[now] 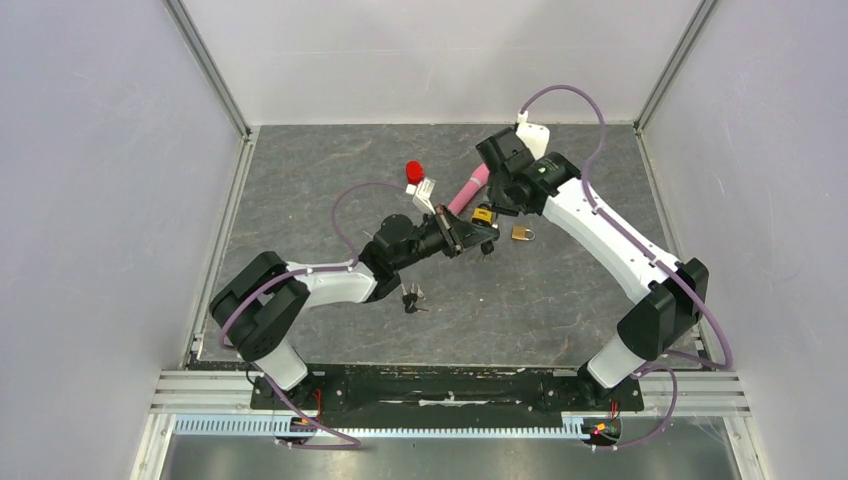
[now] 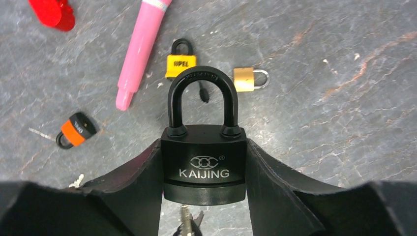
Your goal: Unlock with the key
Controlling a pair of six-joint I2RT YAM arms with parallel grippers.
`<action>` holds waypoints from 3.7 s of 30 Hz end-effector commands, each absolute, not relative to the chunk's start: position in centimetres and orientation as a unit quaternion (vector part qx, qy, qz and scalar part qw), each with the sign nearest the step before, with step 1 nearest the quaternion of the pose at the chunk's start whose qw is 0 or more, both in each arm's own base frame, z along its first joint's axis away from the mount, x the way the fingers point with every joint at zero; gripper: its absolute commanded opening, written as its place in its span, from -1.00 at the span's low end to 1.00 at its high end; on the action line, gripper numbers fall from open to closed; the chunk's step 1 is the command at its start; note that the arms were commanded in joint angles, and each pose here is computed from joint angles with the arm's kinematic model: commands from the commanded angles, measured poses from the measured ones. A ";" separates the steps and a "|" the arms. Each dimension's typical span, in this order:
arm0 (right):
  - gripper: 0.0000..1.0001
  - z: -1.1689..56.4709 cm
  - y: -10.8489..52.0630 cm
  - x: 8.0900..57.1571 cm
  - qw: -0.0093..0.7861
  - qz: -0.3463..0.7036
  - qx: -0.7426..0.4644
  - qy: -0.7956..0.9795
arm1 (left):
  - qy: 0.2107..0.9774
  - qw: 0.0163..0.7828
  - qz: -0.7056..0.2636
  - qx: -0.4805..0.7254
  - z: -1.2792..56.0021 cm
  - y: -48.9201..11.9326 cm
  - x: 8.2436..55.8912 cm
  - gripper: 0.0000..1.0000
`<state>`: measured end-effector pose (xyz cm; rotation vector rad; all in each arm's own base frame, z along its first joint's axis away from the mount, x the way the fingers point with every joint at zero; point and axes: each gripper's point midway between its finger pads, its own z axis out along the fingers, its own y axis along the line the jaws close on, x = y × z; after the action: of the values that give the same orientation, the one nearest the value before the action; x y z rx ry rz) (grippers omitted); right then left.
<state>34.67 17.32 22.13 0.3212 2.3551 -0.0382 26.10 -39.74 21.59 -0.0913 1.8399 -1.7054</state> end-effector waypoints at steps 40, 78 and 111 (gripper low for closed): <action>-1.00 27.1 15.3 36.7 0.439 0.068 0.177 0.878 | 0.669 0.263 -0.696 0.004 24.2 -43.3 27.7 -0.95; -1.00 27.3 15.3 36.3 0.442 0.078 0.174 0.876 | 0.669 0.276 -0.690 -0.002 24.3 -42.6 28.0 -0.95; -1.00 27.2 16.1 36.1 0.441 0.099 0.155 0.878 | 0.655 0.309 -0.688 -0.044 25.2 -40.9 29.1 -0.96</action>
<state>35.74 15.83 23.81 0.3621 2.2875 0.1580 28.14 -42.14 22.42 -0.0478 1.8502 -1.8189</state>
